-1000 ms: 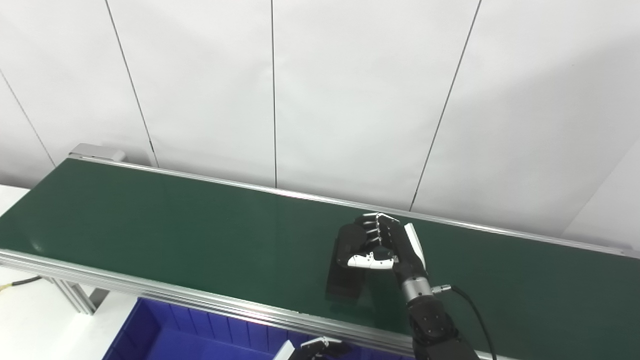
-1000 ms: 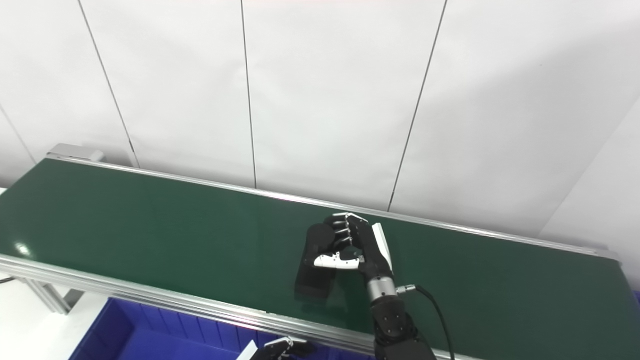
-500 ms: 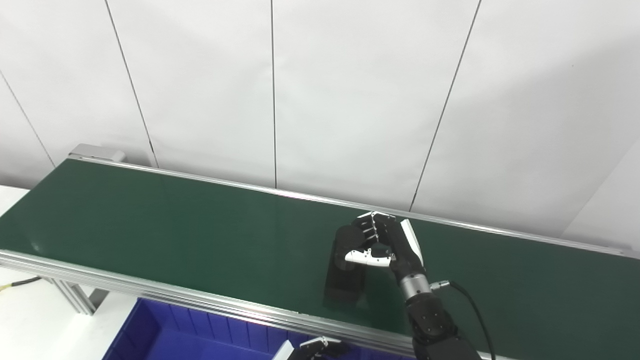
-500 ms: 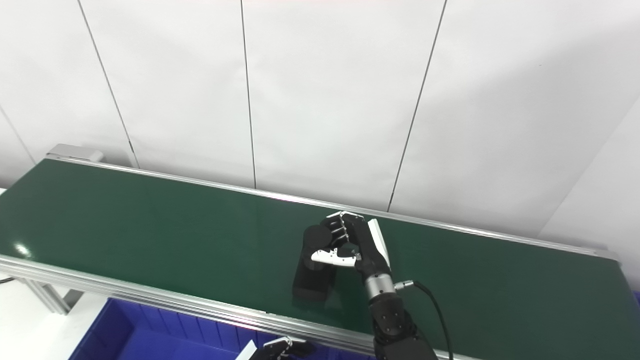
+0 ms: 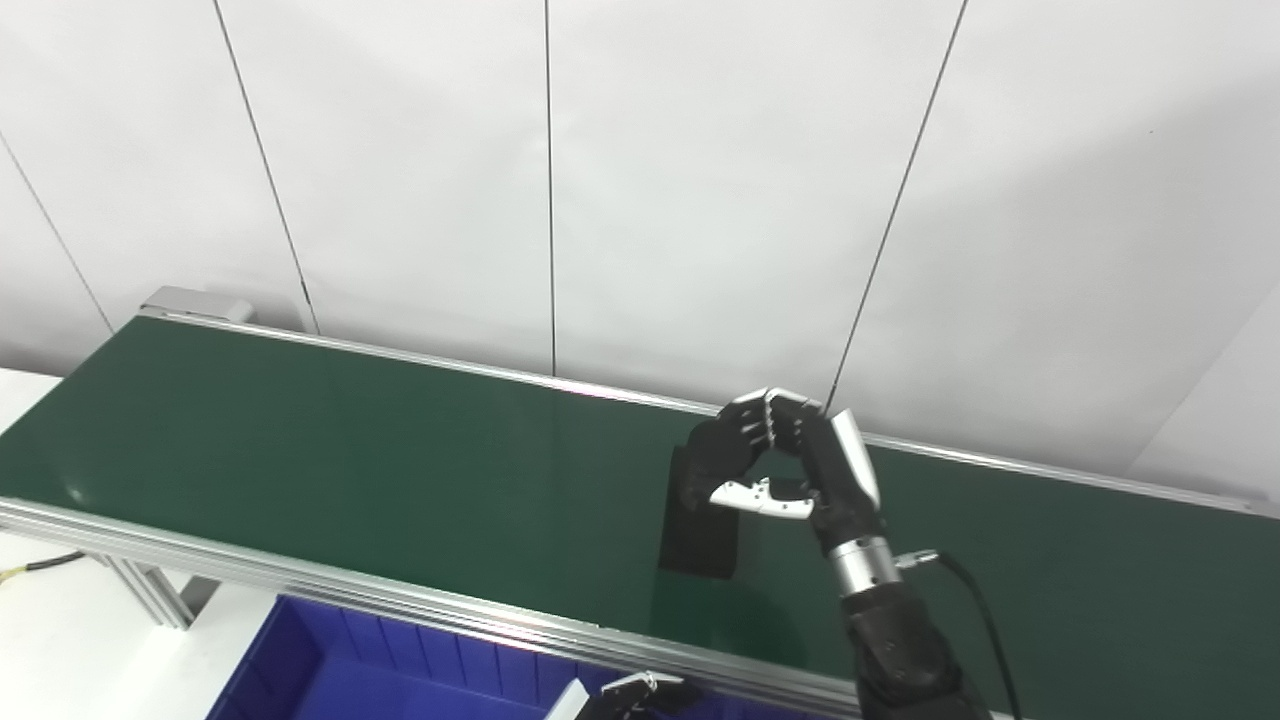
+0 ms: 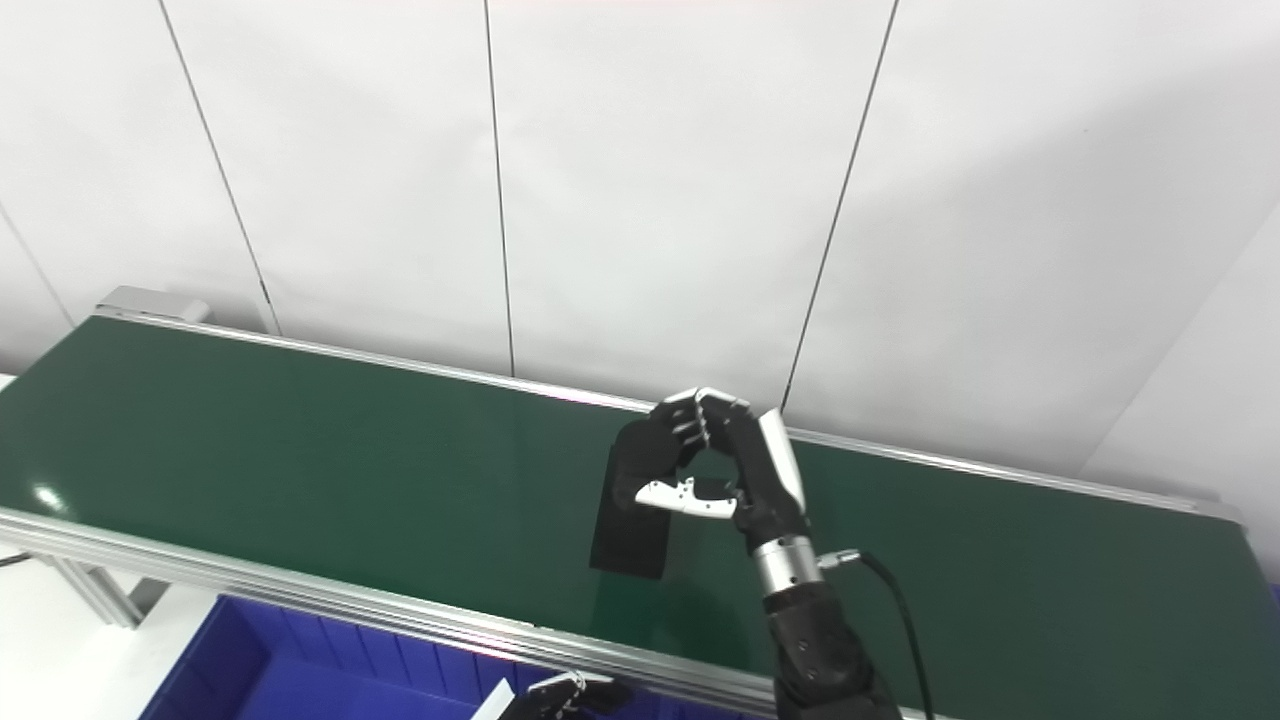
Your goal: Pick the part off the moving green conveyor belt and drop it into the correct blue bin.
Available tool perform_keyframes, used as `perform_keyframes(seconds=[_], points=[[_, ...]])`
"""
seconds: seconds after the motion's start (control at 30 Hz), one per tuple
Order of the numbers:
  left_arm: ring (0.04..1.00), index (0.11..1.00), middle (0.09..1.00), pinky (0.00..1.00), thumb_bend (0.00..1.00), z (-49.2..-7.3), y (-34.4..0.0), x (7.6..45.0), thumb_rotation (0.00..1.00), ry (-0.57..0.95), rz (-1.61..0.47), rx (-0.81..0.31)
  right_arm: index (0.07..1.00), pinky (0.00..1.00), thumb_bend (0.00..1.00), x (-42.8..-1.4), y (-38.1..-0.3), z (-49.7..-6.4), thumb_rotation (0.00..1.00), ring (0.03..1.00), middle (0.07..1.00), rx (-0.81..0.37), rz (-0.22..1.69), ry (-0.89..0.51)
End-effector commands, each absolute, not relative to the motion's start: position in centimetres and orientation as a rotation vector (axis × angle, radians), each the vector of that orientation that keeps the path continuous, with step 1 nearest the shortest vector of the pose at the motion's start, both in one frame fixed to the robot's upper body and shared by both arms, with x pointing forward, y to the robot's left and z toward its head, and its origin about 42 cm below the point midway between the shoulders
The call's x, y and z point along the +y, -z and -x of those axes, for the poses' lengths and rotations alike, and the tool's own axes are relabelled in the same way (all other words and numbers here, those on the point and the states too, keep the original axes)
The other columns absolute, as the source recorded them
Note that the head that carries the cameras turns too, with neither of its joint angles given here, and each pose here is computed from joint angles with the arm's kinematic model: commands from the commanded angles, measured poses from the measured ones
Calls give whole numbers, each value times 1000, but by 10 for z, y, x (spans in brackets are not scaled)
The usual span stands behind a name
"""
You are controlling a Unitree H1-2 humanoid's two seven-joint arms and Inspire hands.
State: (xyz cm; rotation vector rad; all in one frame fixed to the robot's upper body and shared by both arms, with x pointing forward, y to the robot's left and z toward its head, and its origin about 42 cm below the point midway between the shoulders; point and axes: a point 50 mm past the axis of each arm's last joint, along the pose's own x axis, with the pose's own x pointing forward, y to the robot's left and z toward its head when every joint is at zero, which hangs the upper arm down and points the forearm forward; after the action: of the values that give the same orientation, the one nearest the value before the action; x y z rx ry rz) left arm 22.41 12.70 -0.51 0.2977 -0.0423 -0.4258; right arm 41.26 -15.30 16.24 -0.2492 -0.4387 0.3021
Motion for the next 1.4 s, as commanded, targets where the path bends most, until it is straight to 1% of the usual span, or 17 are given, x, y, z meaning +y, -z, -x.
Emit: perform_keyframes(seconds=[0.0,0.2,0.37,0.57,0.67,0.7,0.73,0.87,0.97,1.13,1.27,1.37], points=[[750,725,756,704,983,-231,-7,122,0,417,-269,-114,504,352,521,-167,-188,-405,0,430,474,-507,235,-291],[756,731,760,715,970,-233,-8,125,0,413,-268,-115,513,341,520,-202,-201,-372,0,420,472,-535,251,-241],[772,746,775,733,951,-234,-11,136,0,409,-262,-118,504,357,520,-223,-200,-349,0,430,477,-521,264,-189],[813,775,800,786,908,-239,-21,157,0,415,-215,-120,492,377,521,-240,-194,-325,0,444,482,-475,332,-149],[818,787,807,798,892,-244,-28,169,0,419,-205,-131,490,384,521,-246,-187,-316,0,446,484,-438,333,-134],[808,787,802,790,901,-246,-30,172,23,418,-205,-135,492,379,521,-248,-184,-312,0,444,482,-426,332,-130],[808,788,802,789,901,-247,-32,176,25,413,-203,-142,492,379,521,-252,-180,-307,0,444,481,-411,328,-127],[765,776,775,730,939,-251,-40,186,37,402,-205,-164,500,367,521,-260,-172,-293,0,437,472,-381,319,-102],[759,769,771,732,946,-254,-45,193,41,408,-208,-173,500,365,521,-264,-172,-282,0,438,470,-339,324,-59],[762,758,769,732,947,-257,-51,201,10,409,-201,-188,507,352,521,-268,-172,-268,0,427,472,-304,326,-30],[756,754,762,703,954,-259,-55,205,26,408,-206,-202,511,345,520,-271,-169,-256,0,422,476,-280,336,-4],[757,756,763,707,954,-259,-58,207,36,410,-199,-210,511,344,520,-274,-168,-248,0,421,476,-252,332,14]])
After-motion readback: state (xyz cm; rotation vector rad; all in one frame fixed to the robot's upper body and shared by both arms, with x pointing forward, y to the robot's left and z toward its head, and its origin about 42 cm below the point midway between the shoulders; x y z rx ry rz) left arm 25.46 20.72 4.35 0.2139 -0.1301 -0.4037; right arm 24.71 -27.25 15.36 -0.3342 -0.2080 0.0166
